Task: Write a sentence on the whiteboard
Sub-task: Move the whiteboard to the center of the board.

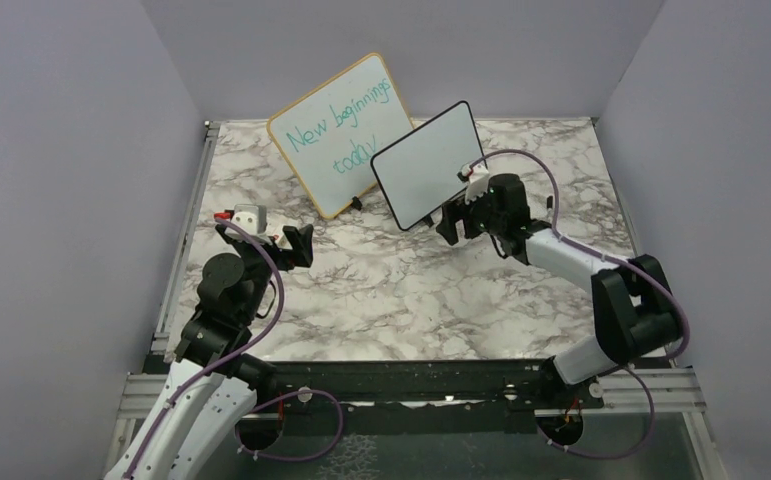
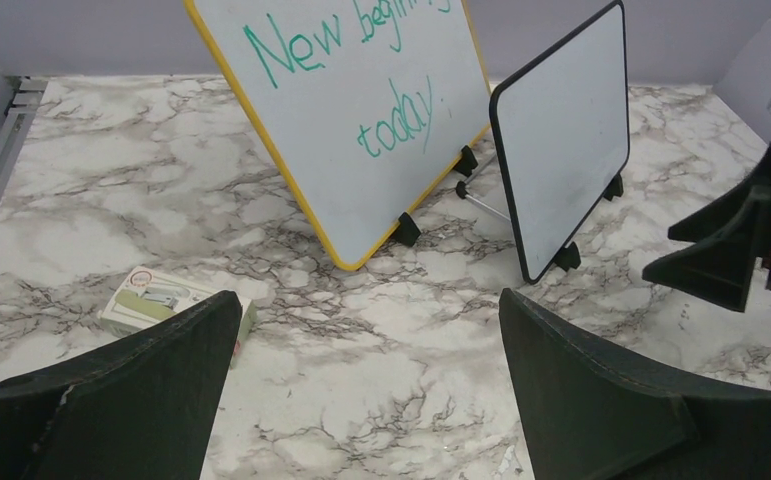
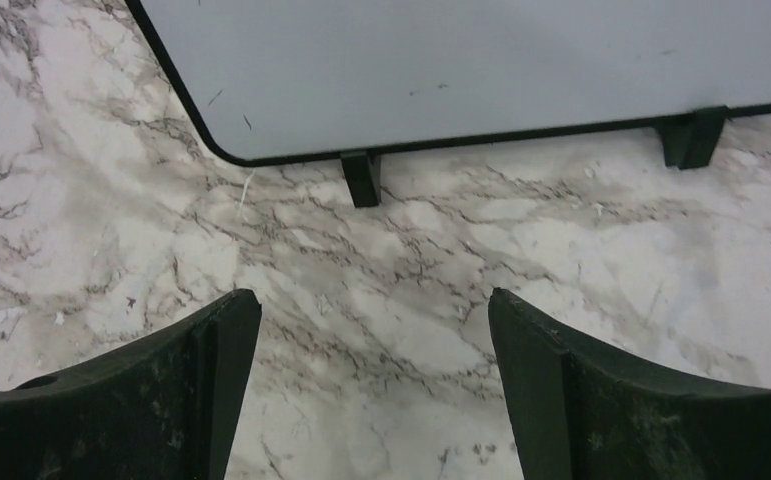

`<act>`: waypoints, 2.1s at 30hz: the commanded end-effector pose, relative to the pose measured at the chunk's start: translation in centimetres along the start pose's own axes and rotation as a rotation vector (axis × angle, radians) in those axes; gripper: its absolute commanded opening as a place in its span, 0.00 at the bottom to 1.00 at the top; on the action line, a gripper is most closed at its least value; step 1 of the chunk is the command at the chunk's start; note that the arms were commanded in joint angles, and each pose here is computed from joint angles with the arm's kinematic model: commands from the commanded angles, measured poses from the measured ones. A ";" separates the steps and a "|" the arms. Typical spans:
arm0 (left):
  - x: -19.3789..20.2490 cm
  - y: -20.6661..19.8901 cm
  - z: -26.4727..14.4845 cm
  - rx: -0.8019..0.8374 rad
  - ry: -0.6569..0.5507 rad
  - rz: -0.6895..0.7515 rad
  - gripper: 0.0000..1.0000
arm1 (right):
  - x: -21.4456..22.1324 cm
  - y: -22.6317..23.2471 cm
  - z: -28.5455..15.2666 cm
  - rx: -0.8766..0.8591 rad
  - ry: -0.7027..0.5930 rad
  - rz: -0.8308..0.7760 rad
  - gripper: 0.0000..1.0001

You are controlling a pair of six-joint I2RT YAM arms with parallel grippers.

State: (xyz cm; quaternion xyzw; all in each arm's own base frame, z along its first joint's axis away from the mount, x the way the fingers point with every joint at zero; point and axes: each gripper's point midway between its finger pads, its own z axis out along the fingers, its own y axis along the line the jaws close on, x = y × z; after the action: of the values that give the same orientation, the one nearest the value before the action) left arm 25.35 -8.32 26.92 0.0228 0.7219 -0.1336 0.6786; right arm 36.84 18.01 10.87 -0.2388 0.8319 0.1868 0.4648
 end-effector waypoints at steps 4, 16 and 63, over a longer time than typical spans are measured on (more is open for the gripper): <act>0.3 -0.5 0.3 0.026 0.007 0.014 0.99 | -1.2 0.8 5.5 -0.014 -0.005 -0.033 0.84; 0.8 -0.6 0.7 0.032 0.023 0.020 0.99 | 0.1 0.9 10.9 0.026 0.028 -0.061 0.61; 0.4 0.6 -0.1 -0.036 0.007 0.016 0.99 | 11.7 14.3 2.2 0.267 0.123 0.038 0.01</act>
State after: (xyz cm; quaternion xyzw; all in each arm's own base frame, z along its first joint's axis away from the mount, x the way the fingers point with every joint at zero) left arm 25.51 -8.17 26.43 0.0251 0.7266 -0.1226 0.6755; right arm 27.31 28.69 2.52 -0.1922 0.8608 0.0826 0.4640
